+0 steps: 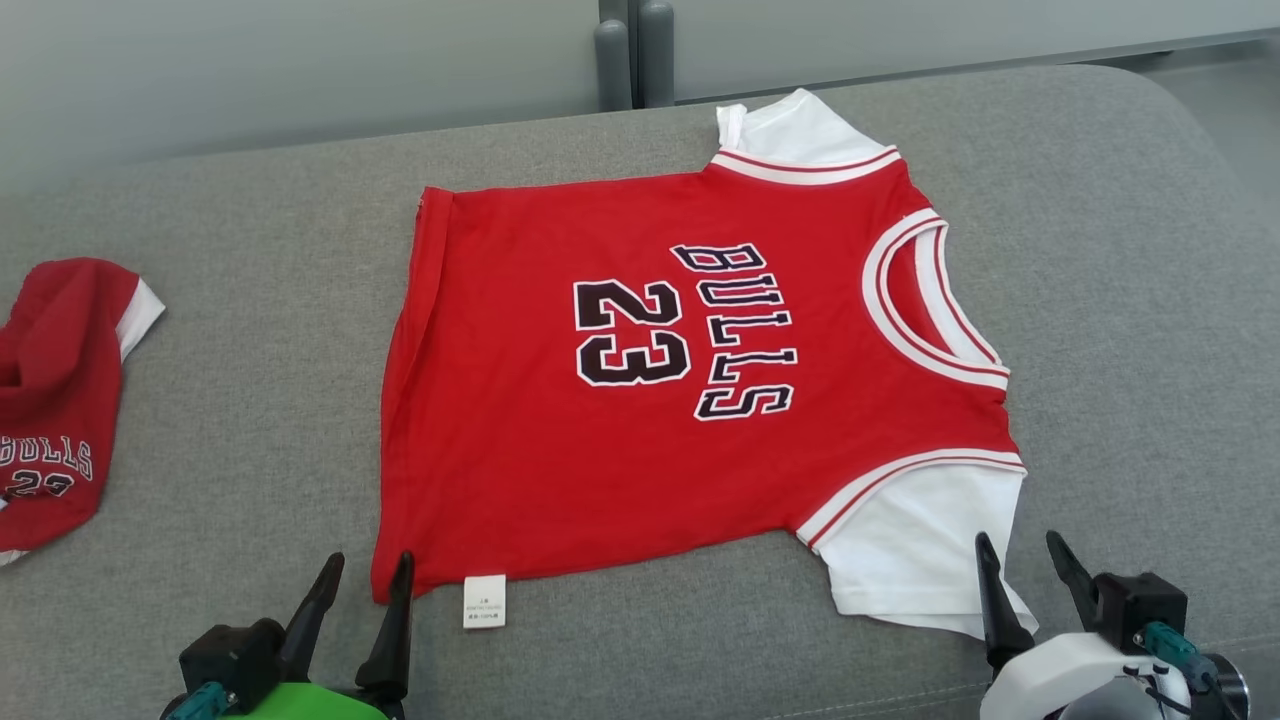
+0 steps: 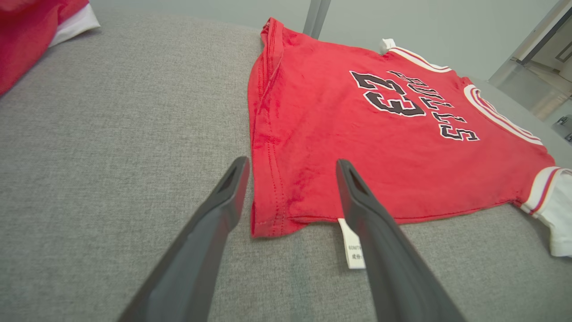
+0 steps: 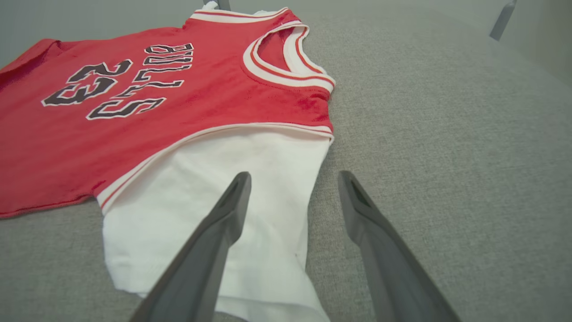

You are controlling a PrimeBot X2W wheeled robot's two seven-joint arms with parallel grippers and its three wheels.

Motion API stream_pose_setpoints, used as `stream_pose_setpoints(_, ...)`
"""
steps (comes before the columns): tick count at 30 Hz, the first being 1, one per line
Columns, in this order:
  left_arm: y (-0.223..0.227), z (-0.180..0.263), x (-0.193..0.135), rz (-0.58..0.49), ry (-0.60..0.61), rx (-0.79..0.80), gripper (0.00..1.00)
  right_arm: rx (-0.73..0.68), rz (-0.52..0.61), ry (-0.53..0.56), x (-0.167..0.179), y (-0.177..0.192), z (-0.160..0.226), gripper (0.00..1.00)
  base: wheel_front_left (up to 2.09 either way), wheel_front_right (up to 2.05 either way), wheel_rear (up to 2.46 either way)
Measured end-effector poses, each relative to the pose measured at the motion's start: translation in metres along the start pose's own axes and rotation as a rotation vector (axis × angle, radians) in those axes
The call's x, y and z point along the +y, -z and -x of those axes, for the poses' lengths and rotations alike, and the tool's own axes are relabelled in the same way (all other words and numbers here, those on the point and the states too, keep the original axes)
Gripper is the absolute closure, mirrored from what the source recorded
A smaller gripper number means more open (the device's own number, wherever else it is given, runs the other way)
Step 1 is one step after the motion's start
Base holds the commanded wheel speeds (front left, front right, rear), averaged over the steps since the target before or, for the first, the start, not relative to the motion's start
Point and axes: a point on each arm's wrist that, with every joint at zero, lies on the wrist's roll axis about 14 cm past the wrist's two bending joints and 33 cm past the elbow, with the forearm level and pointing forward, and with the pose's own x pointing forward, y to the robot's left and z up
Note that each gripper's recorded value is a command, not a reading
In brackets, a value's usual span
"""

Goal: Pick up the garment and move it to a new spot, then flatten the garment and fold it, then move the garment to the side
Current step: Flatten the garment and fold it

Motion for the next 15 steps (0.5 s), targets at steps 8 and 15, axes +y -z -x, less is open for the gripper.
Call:
stream_pose_setpoints(8, -0.002, -0.011, 0.006, 0.009, -0.013, -0.003, 0.0, 0.138, 0.007, -0.006, -0.001, 0.042, 0.013, 0.0, 0.0, 0.0, 0.0)
stream_pose_setpoints(15, -0.004, -0.018, 0.004, 0.004, -0.006, -0.008, 0.0, 0.195, 0.001, -0.038, 0.005, 0.06, 0.02, 0.0, 0.0, 0.0, 0.0)
